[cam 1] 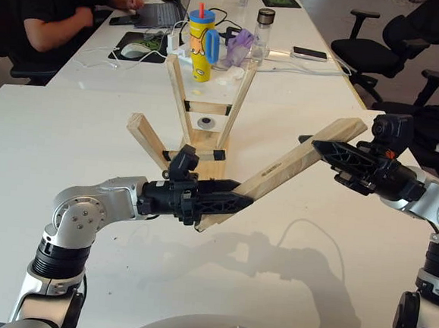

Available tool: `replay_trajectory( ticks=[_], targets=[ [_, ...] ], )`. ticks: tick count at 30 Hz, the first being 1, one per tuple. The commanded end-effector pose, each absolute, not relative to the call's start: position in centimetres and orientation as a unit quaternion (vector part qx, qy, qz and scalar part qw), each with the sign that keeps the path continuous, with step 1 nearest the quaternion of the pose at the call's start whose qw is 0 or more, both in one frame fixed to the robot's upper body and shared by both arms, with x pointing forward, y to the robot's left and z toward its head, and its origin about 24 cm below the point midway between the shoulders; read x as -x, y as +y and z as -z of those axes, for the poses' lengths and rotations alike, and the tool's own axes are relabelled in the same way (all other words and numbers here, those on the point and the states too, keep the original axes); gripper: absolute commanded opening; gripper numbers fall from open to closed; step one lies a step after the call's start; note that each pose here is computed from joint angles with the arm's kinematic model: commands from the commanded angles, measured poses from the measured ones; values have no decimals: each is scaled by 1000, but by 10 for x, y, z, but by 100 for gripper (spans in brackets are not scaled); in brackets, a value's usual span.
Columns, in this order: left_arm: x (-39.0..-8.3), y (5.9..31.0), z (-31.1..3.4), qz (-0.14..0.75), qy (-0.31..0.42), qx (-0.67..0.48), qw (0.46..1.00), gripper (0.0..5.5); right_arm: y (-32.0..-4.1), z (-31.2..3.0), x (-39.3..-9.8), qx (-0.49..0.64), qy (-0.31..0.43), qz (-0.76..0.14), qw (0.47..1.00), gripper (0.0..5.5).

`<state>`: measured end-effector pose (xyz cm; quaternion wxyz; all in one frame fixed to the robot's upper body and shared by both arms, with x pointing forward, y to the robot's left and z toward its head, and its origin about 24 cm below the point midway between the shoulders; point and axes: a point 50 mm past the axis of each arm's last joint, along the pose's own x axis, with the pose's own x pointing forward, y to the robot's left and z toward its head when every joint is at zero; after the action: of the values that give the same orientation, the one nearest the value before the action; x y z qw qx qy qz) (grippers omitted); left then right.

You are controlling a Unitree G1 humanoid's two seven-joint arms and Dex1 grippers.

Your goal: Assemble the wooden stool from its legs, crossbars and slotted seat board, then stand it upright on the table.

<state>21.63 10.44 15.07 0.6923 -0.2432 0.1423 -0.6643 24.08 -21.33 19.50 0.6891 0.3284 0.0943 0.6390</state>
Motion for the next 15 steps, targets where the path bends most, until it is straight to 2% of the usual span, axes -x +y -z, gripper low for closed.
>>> replay_trajectory(
  ticks=[1,4,6,11,15],
  targets=[
    [-222,108,-148,637,138,247,717,279,-214,-185,-241,-294,124,-624,713,205],
    [-224,112,-139,609,151,211,749,323,-221,-177,-250,-258,134,-597,748,205],
    [-221,114,-129,607,169,171,758,344,-226,-181,-259,-245,112,-580,768,205],
    [-223,121,-105,582,184,68,790,344,-225,-198,-280,-194,67,-583,786,205],
    [-239,123,-91,534,165,13,829,344,-208,-195,-301,-154,46,-585,795,205]
  ],
)
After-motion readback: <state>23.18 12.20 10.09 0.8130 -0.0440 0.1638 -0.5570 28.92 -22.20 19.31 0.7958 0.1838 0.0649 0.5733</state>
